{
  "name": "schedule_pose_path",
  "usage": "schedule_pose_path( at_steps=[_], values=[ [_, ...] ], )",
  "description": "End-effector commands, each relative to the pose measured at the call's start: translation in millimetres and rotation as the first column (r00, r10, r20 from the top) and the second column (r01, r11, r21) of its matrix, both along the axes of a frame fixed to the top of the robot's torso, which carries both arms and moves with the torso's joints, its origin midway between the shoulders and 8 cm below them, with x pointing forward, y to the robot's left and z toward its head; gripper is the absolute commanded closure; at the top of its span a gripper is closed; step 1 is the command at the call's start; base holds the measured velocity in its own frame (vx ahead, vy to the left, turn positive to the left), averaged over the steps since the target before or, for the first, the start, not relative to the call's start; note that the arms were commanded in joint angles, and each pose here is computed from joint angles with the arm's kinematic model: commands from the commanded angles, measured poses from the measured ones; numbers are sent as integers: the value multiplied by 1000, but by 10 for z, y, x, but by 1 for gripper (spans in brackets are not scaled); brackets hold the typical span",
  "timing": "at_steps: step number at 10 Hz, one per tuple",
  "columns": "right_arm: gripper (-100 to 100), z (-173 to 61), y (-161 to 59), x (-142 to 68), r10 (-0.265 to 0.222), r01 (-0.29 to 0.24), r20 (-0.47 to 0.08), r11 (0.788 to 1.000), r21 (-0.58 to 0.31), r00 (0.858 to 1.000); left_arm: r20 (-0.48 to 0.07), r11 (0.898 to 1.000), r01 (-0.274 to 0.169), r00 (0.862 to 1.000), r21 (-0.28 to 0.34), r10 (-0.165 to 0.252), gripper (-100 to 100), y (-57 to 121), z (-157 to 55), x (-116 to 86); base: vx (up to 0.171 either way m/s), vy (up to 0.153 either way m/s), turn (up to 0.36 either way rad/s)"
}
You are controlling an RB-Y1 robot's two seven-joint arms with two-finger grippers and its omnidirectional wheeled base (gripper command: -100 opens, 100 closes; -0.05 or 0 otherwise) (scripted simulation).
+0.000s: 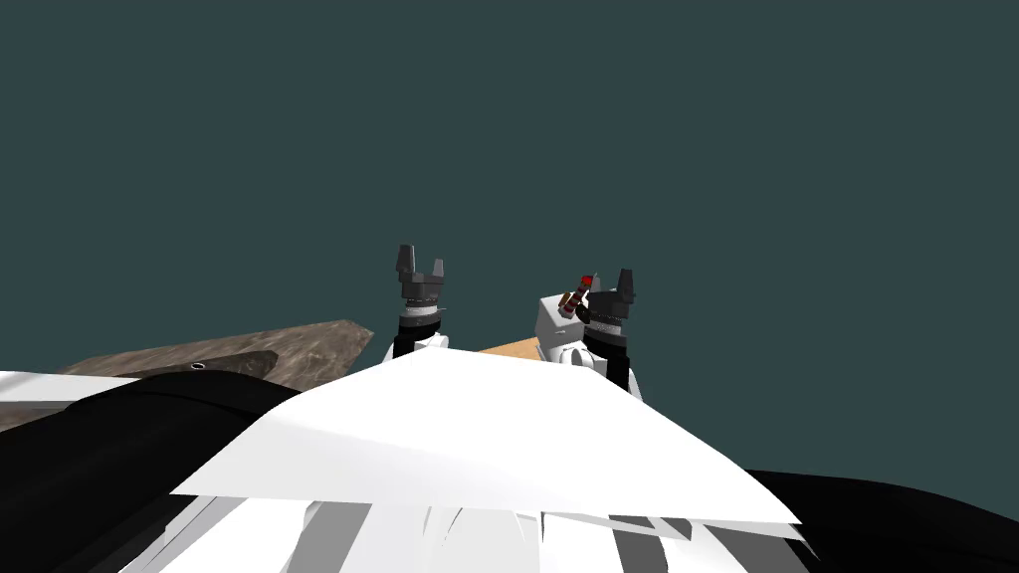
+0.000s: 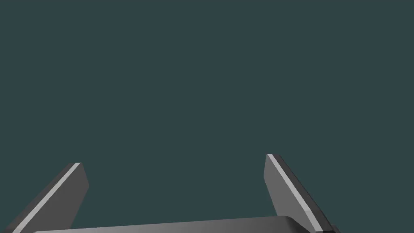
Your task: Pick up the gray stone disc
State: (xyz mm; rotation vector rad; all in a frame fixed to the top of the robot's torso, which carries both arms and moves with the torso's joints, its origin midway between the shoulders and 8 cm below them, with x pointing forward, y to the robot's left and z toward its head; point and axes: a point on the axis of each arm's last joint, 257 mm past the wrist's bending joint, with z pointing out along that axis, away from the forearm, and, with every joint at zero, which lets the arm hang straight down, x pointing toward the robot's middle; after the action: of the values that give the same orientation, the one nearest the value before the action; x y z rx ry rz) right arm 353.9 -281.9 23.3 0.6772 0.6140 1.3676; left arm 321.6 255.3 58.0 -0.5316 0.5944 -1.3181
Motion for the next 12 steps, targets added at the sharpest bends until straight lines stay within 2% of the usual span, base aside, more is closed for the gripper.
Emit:
schedule_pose_path(
  at_steps=[1,4,6,7,9,10,12],
  values=[
    [-100,-108,44,33,20,-22,-34,999,-36,999,0,1000,0,1000,0,0,0,0,0,0,-29,-6,82],
    [-100,-371,116,82,54,-65,-113,993,-98,992,0,1000,0,1000,0,0,0,0,0,0,-66,-9,85],
    [-100,-620,159,100,74,-100,-184,985,-137,980,0,1000,0,1000,0,0,0,0,0,0,-90,-8,114],
    [-100,-623,167,100,77,-105,-186,984,-146,979,0,1000,0,1000,0,0,0,0,0,0,-62,-2,53],
    [-100,-920,204,92,95,-149,-269,971,-189,958,0,1000,0,1000,0,0,0,0,0,0,-72,1,120],
    [-100,-923,209,91,97,-154,-271,968,-196,958,0,1000,0,1000,0,0,0,0,0,0,-64,-5,45],
    [-100,-1254,227,48,109,-201,-359,952,-229,927,0,1000,0,1000,0,0,0,0,0,0,-102,11,124]
  ],
)
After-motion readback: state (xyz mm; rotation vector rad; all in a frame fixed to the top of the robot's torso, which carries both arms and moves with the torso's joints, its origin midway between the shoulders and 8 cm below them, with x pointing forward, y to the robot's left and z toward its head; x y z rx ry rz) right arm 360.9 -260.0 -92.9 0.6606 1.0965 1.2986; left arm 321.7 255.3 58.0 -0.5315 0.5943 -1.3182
